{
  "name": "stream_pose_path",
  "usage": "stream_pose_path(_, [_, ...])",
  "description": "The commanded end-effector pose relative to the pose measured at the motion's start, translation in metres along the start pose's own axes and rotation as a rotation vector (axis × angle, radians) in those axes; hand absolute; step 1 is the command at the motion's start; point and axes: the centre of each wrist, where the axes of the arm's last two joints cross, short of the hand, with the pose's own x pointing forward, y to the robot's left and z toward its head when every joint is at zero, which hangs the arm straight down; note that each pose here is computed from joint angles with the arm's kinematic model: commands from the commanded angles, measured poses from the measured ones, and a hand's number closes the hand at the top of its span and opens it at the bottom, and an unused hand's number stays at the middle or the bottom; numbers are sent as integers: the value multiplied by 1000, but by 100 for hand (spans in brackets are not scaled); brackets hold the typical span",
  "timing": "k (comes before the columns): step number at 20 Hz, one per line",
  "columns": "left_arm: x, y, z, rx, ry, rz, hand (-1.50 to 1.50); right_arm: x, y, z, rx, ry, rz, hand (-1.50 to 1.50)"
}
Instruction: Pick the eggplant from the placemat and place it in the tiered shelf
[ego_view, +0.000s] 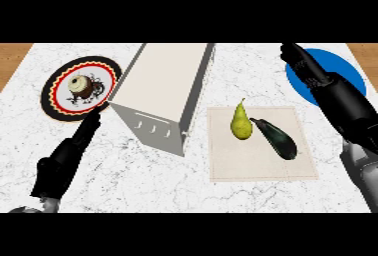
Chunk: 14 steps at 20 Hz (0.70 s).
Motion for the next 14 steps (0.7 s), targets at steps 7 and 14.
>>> stream_pose_path(7, [-31, -3, 7, 16, 112, 37, 0, -67, -124, 83, -202, 912, 635, -150])
stream_pose_path(14, [-60, -14, -2, -41, 136, 69, 0, -139, -96, 92, -388, 850, -9, -150])
